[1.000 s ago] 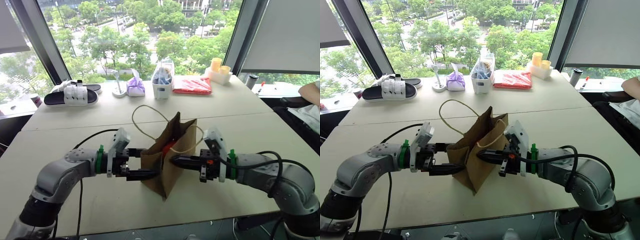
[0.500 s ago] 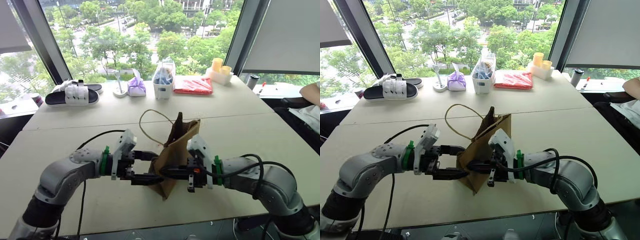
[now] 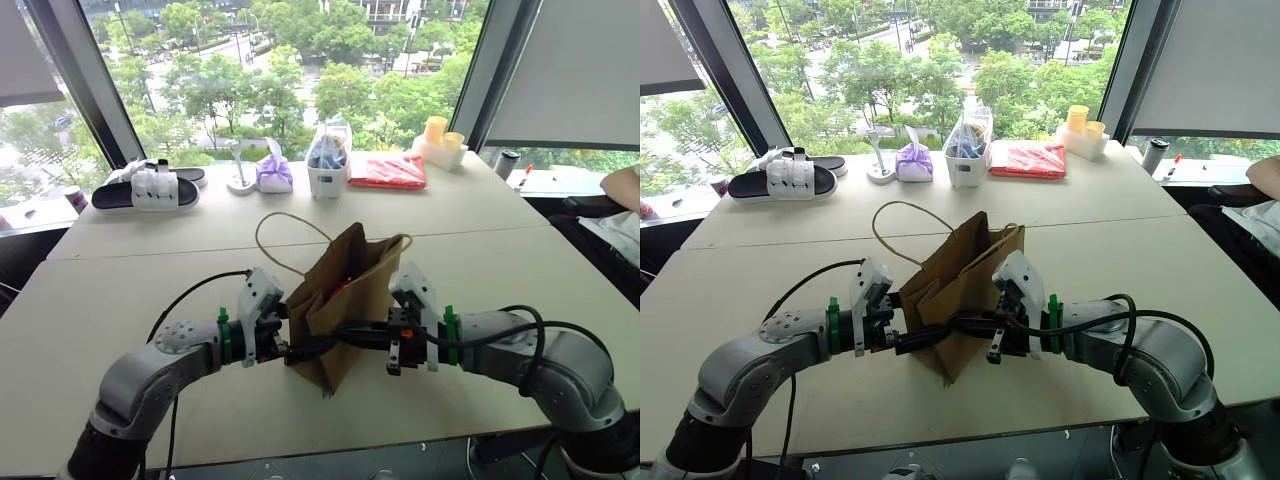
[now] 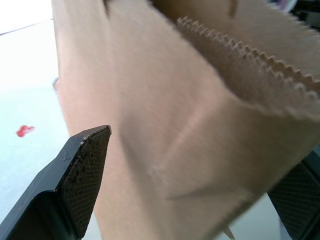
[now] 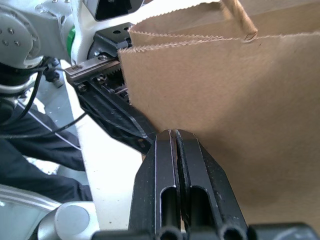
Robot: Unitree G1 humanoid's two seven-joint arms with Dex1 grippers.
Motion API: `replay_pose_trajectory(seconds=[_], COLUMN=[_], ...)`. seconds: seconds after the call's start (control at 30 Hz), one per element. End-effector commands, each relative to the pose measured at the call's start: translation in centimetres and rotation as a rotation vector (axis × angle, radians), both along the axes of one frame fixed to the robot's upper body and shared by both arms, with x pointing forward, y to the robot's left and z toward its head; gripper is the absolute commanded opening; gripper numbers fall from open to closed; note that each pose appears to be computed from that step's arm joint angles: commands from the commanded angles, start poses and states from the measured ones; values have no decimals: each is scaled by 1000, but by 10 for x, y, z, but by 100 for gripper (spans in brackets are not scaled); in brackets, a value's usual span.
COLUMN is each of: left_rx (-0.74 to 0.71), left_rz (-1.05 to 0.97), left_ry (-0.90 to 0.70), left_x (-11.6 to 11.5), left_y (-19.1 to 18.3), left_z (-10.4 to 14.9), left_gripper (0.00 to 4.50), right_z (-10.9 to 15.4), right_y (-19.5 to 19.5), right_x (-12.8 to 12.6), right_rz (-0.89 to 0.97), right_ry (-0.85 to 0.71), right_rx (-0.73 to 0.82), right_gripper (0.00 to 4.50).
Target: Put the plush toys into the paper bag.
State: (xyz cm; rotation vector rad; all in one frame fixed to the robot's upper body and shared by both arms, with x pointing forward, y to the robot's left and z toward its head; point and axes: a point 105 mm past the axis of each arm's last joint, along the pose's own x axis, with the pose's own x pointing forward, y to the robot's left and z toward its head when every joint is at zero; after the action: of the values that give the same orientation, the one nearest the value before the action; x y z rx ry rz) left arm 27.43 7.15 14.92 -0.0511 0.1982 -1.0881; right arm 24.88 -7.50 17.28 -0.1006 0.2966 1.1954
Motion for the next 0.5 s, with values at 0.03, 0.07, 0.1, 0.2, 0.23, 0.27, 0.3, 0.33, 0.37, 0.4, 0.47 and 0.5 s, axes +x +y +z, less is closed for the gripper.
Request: replay_pose_trajectory(seconds=[0.03, 0.07, 0.1, 0.2, 0.23, 0.27, 0.3, 0.33, 0.37, 0.4, 0.47, 0.5], left_rx=[-24, -25, -26, -30, -30, -30, -31, -34, -36, -37, -39, -42], left_rz=[37, 39, 40, 54, 57, 57, 60, 59, 59, 59, 59, 54], left_ry=[-51, -49, -48, -52, -54, -57, -61, -65, -67, -67, -67, -63], left_x=[3, 3, 3, 4, 4, 4, 4, 4, 4, 4, 5, 4], left_y=[-3, -4, -6, -8, -8, -8, -7, -6, -6, -5, -3, -2], left_z=[6, 5, 4, 3, 2, 3, 4, 6, 7, 8, 9, 10], left_gripper=[450, 450, 450, 398, 366, 319, 271, 225, 169, 121, 21, 4], right_z=[1, 0, 0, -1, -1, -1, 0, 0, 1, 2, 4, 5], right_y=[3, 2, 2, -2, -3, -5, -9, -14, -19, -21, -28, -33], right_x=[-12, -12, -11, -9, -9, -8, -7, -6, -5, -5, -4, -4], right_rz=[38, 34, 29, 2, -4, -12, -31, -52, -73, -85, -114, -133], right_ry=[-7, -5, -5, -12, -15, -18, -19, -22, -25, -27, -36, -40], right_rx=[-7, -8, -10, -19, -22, -26, -25, -29, -32, -35, -41, -43], right_gripper=[6, 6, 6, 0, 0, 0, 0, 0, 0, 0, 0, 0])
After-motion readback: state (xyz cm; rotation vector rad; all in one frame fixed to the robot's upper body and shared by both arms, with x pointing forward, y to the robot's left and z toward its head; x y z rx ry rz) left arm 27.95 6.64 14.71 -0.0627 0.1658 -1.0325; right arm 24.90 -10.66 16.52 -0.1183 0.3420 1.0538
